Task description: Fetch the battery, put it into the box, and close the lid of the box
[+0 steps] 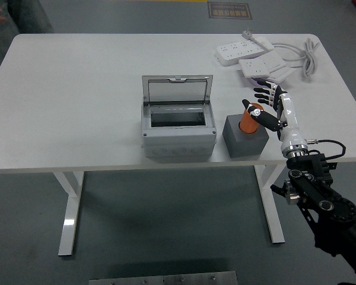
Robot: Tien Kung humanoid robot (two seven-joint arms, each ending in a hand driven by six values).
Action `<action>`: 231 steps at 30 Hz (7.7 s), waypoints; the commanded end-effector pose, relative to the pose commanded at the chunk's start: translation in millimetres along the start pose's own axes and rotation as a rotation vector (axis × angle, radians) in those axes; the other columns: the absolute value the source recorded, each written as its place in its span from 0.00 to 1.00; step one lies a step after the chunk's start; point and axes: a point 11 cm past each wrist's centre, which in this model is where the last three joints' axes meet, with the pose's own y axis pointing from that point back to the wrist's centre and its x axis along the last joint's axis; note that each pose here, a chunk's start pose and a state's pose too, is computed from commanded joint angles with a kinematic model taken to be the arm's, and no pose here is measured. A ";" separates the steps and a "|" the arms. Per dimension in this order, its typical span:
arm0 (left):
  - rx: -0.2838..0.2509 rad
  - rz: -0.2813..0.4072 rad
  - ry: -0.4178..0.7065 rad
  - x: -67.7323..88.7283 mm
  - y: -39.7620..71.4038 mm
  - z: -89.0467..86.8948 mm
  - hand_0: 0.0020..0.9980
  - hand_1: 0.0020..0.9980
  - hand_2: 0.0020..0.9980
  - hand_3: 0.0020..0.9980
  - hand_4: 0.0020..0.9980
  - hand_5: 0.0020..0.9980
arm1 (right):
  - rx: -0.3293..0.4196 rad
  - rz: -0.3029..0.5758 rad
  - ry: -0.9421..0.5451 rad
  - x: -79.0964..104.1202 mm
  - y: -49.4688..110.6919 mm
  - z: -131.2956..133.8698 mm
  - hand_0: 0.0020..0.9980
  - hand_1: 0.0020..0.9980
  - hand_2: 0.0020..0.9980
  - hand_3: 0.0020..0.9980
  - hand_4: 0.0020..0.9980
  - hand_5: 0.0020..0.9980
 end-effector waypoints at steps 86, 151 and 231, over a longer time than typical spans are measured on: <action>-0.049 0.008 -0.024 -4.1 3.0 17.2 0.65 0.73 0.67 0.64 0.72 0.38 | -0.066 -0.060 0.034 -22.3 5.9 14.6 0.45 0.39 0.41 0.43 0.50 0.02; -0.057 0.044 -0.027 5.6 4.8 25.2 0.65 0.73 0.68 0.65 0.74 0.38 | 0.195 -0.372 0.896 -98.7 -54.2 -131.3 0.17 0.20 0.25 0.29 0.10 0.05; -0.097 0.068 -0.060 12.2 14.1 58.2 0.65 0.73 0.68 0.65 0.76 0.37 | 0.160 -0.634 1.071 -191.7 -47.8 -88.2 0.27 0.33 0.42 0.58 0.49 0.10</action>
